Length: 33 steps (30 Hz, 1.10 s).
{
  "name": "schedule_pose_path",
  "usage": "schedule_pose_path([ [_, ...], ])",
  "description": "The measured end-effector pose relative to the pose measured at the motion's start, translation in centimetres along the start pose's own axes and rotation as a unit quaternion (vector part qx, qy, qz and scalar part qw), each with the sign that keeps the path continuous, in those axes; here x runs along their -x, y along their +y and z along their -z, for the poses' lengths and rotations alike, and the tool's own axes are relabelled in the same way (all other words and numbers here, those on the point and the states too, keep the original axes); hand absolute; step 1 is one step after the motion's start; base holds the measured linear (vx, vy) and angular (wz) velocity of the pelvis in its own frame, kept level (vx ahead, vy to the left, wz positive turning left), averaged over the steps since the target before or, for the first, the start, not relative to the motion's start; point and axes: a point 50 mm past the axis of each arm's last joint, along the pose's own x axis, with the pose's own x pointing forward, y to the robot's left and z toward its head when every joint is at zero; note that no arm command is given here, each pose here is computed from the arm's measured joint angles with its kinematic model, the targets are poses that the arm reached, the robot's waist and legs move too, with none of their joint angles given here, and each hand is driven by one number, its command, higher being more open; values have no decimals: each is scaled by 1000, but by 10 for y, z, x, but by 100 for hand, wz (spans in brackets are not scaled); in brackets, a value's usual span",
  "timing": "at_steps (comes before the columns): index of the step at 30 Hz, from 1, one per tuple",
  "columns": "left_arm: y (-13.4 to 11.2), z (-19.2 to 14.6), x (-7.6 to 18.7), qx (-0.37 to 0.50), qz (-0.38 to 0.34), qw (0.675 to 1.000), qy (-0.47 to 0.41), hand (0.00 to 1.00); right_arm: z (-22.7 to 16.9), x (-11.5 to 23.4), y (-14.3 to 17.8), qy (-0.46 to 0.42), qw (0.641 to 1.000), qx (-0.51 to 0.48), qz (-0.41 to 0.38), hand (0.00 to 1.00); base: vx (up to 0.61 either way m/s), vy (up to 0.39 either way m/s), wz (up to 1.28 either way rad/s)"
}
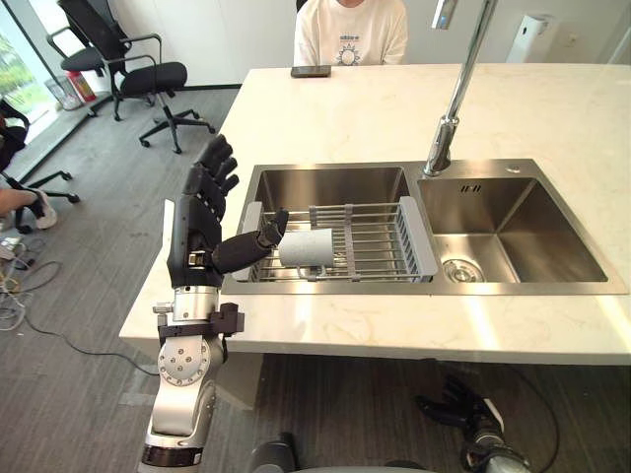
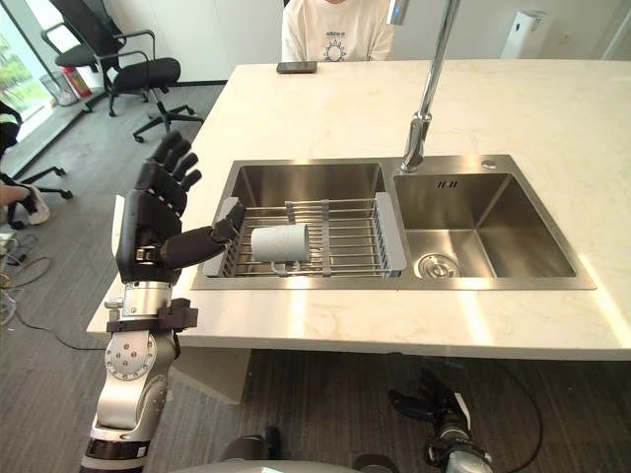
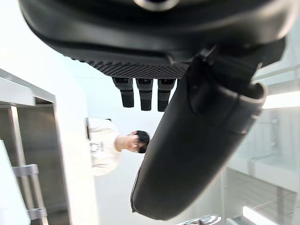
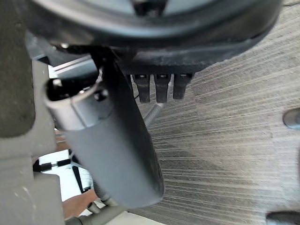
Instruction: Walk over to the sink, pick up the cup, carry it to the dishwasher, place the cup inside the dishwasher, then close the dishwasher door
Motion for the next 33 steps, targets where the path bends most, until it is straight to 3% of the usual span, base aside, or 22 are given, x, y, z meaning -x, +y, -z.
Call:
schedule_pose_path([
  [5, 3, 8, 2, -76, 72, 994, 27, 90, 4, 1, -4, 10, 1000, 4, 0, 90, 47, 9, -33],
  [6, 19, 45, 4, -182, 127, 969, 112, 90, 16, 4, -17, 43, 999, 9, 9, 90, 30, -9, -9],
  [13, 13, 46, 5, -166, 120, 972, 113, 90, 11, 2, -16, 33, 999, 9, 9, 90, 0, 0, -7],
  [21, -42, 48, 1, -91, 106, 985, 104, 90, -13, -4, 3, -23, 1000, -2, 21, 90, -8, 1, -5],
  [24, -54, 41, -9, -107, 108, 985, 80, 90, -19, -6, 8, -33, 999, -7, 21, 90, -12, -6, 6],
  [33, -48, 41, -22, -219, 98, 969, 60, 90, -19, -7, 13, -35, 999, -11, 16, 90, 4, -8, 8],
])
